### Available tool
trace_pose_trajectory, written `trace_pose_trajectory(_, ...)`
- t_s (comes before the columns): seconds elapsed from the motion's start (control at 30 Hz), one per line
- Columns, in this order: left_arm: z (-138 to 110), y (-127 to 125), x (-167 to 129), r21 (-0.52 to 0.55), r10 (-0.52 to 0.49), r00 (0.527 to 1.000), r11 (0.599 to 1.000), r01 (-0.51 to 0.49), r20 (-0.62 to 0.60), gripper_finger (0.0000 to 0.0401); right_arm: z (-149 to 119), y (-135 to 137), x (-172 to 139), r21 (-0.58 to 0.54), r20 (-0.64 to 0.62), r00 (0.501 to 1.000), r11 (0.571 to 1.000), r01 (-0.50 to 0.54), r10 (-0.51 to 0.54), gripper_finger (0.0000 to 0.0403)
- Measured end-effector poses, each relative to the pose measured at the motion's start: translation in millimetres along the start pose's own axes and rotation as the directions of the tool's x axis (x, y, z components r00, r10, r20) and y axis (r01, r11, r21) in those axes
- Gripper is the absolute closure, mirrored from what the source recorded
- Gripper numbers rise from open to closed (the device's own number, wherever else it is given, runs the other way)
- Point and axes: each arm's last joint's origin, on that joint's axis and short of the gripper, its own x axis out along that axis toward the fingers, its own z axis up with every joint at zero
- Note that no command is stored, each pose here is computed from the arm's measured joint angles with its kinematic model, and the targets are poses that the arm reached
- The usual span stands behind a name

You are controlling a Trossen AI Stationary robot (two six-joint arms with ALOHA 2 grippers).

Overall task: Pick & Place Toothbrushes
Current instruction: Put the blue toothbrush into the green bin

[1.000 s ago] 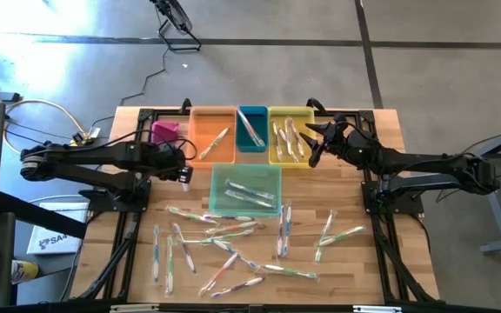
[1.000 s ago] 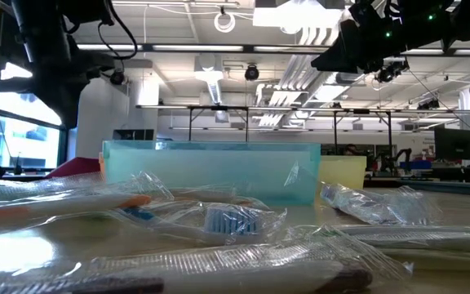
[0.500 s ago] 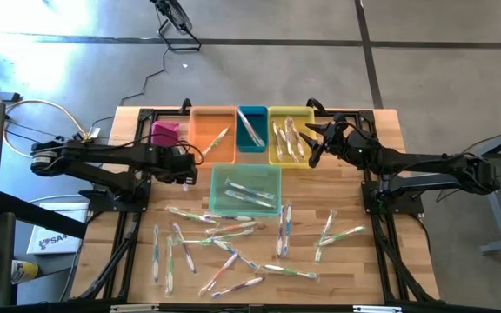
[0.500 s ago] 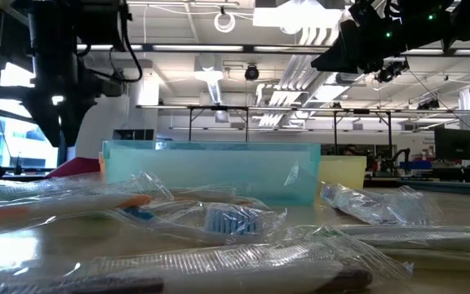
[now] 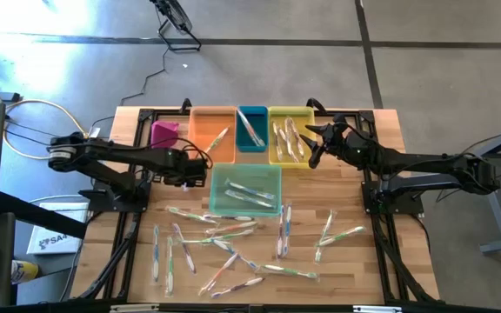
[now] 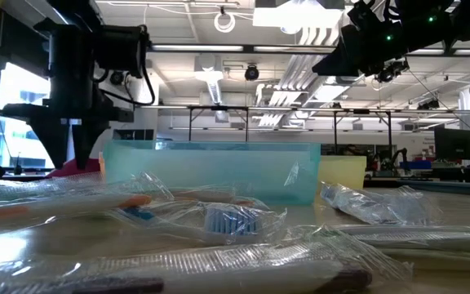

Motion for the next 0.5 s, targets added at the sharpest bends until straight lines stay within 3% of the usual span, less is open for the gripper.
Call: trace_pose_trajectory(0.5,-4.5,-2.3,23.2,0.004,0.036,0.999,0.999,-0.036,-0.04,0.0233,-0.7,0.1,0.0,-0.002,-0.008,1.0,1.0,-0.001,0.001,0.0241)
